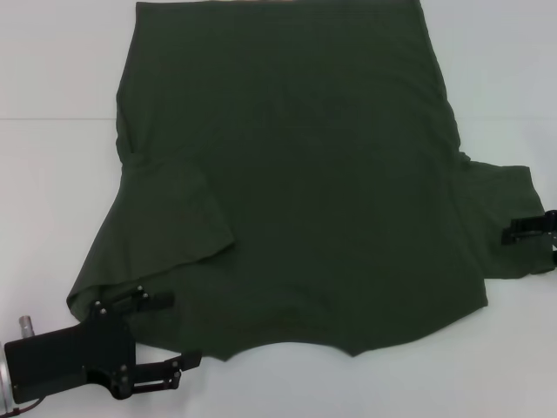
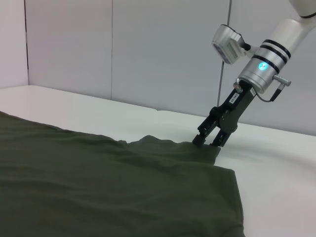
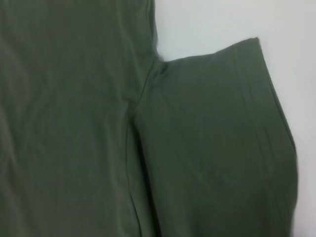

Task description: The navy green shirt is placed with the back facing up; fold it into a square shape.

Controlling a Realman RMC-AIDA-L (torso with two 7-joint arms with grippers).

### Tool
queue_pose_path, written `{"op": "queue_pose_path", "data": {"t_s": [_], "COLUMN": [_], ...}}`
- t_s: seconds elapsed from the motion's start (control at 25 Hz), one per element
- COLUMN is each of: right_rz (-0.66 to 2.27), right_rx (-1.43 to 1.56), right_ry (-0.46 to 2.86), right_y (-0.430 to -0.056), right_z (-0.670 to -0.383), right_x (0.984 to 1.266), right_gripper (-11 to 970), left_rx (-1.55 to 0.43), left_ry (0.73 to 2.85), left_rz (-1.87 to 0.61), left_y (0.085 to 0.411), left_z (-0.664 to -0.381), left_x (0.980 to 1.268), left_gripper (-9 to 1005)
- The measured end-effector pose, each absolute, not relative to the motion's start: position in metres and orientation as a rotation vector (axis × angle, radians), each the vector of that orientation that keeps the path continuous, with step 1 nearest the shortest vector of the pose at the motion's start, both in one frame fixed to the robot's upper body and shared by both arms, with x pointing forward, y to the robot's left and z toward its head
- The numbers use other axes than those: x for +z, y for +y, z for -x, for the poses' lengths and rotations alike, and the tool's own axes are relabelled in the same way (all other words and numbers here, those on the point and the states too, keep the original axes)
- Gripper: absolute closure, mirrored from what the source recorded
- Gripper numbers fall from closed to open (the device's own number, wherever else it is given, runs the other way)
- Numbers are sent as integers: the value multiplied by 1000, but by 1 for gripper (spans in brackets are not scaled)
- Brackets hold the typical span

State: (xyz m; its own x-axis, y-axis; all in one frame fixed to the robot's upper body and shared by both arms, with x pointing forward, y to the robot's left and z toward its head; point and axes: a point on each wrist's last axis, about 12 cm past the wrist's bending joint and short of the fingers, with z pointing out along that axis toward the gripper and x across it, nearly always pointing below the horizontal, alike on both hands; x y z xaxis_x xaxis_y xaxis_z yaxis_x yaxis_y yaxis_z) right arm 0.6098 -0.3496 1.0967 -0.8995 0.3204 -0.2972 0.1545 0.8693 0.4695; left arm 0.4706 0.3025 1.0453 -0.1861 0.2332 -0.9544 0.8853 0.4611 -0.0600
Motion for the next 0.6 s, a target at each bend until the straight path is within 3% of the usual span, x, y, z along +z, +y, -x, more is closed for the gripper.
{"op": "queue_pose_path", "data": {"t_s": [0.6], "right_rz": [-353], "right_rx": [602], "right_ry": [2673], "right_y": [-350], "right_z": [-611], "right_x": [1097], "right_gripper": [139], "left_rx": [-797], "left_ry": [1681], "left_rz": [-973], "left_y": [302], "left_z": [-472], "left_x": [1046], "left_gripper": [107]}}
